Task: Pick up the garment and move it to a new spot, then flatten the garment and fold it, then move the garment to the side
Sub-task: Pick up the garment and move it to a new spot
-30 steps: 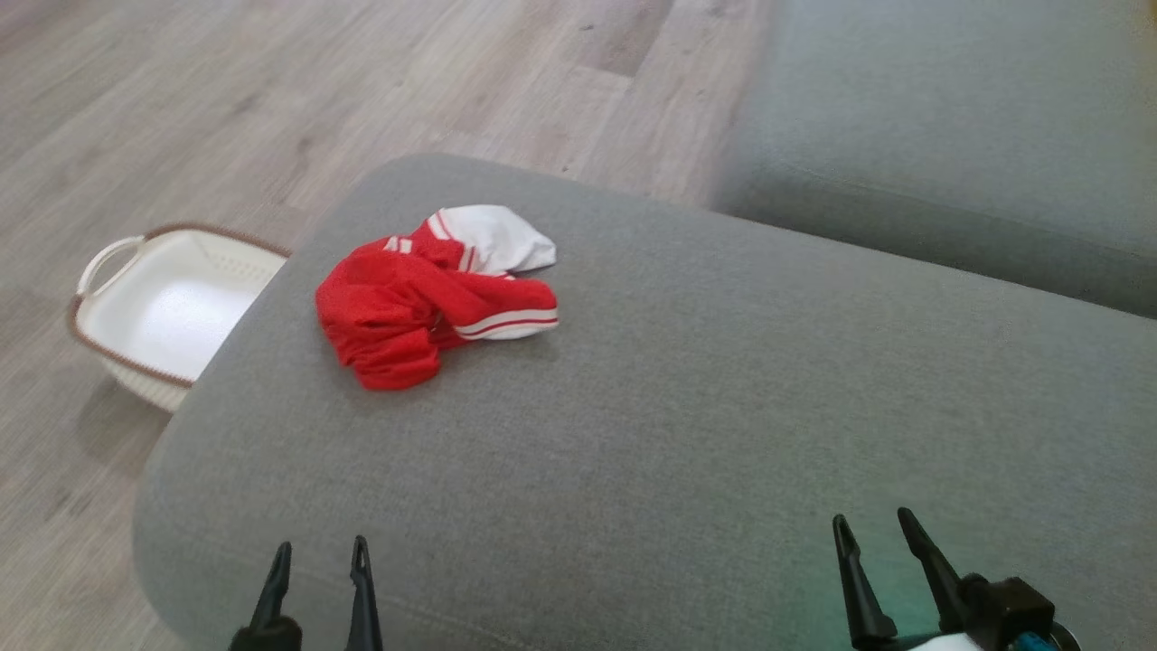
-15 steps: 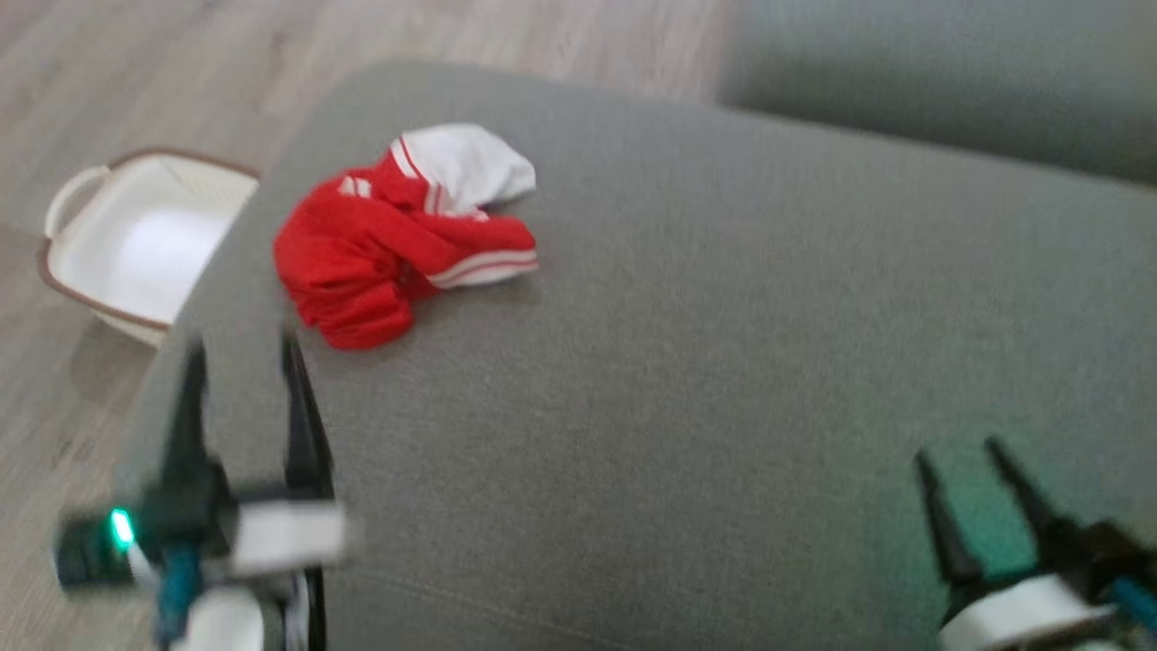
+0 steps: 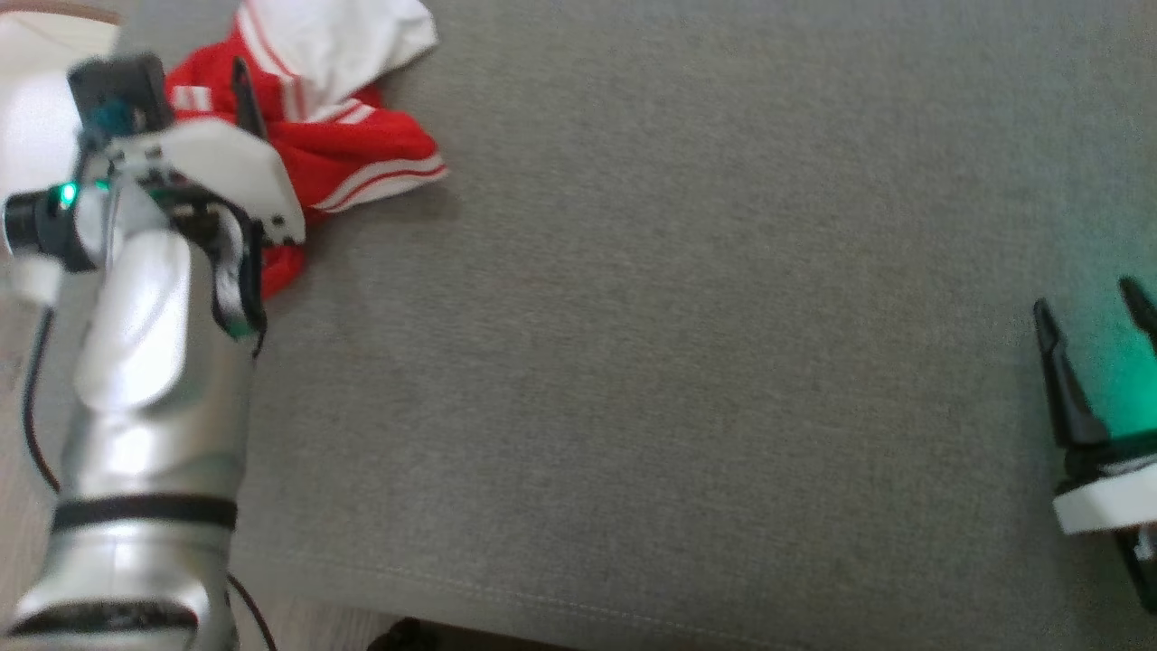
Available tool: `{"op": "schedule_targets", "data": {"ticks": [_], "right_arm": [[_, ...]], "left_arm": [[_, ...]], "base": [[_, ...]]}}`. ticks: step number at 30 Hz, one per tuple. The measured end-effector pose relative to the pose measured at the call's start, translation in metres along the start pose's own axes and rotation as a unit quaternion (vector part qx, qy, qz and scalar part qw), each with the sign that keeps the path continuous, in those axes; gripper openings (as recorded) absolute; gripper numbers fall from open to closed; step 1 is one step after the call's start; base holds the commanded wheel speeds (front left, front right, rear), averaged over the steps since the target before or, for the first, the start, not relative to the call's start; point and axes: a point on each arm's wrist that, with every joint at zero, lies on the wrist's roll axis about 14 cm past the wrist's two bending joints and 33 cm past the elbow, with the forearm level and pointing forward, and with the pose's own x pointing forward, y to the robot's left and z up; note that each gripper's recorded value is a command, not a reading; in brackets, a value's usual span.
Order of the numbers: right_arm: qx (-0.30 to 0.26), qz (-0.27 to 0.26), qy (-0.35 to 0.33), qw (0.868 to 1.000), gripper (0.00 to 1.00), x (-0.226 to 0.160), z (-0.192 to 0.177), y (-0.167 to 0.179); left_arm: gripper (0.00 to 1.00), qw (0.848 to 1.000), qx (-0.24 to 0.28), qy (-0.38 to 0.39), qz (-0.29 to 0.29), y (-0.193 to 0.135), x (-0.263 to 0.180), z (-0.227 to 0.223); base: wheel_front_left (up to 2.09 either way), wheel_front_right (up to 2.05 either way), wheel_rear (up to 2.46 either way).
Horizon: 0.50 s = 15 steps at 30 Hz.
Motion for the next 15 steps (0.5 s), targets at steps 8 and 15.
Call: {"op": "schedule_targets", "data": {"ticks": [8, 15], "right_arm": [[-0.002, -0.033, 0.016, 0.999, 1.00, -0.010, -0.014, -0.029], [-0.003, -0.059, 0.003, 0.998, 1.00, -0.022, -0.002, -0.040]], "left_arm": [[1.00, 0.984, 0.013, 0.173, -0.026, -0.022, 0.027, -0.083], [0.00, 0.996, 0.016, 0.086, -0.034, -0.023, 0.034, -0.059]], "base": [[0.00, 0.00, 0.00], [0.00, 0.00, 0.00]]}}
